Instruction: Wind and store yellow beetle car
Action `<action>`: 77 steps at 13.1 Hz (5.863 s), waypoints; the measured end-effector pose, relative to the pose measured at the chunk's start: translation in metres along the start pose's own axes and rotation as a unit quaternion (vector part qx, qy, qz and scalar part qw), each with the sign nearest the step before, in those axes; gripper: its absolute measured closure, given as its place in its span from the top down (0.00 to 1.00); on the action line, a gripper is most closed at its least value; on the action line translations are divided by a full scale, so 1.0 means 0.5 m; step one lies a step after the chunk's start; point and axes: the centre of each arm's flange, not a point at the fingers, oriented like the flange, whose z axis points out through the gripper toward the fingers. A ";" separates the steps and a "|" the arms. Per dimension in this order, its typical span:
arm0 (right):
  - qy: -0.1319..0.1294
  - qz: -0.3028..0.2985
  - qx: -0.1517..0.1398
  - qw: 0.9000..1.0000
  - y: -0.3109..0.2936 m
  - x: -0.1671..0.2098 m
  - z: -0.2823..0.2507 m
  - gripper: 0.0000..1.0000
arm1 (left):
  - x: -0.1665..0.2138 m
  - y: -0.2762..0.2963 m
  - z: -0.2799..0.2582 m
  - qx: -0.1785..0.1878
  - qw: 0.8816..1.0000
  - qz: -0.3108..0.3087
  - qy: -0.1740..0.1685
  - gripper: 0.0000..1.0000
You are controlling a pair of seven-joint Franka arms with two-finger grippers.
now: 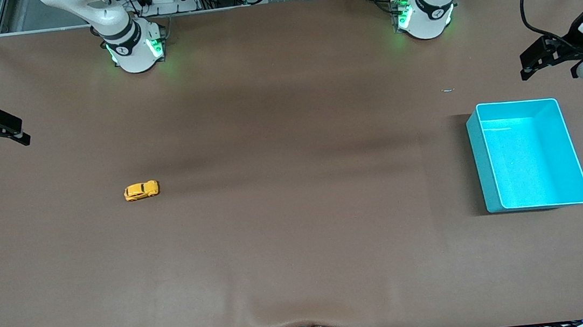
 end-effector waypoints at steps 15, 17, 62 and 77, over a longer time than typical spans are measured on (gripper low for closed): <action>-0.052 -0.178 -0.021 0.982 -0.037 0.017 0.227 1.00 | 0.003 0.025 -0.011 0.001 1.000 0.020 0.009 1.00; -0.042 -0.228 -0.023 0.972 -0.035 0.011 0.306 1.00 | 0.003 0.020 -0.011 0.001 1.000 0.018 0.009 1.00; -0.088 -0.641 -0.002 0.763 0.049 -0.029 0.862 0.43 | 0.003 0.018 -0.011 0.001 1.000 0.017 0.009 1.00; -0.091 -0.653 0.010 0.752 0.209 -0.034 0.853 0.43 | 0.003 0.021 -0.012 0.001 1.000 0.018 0.010 1.00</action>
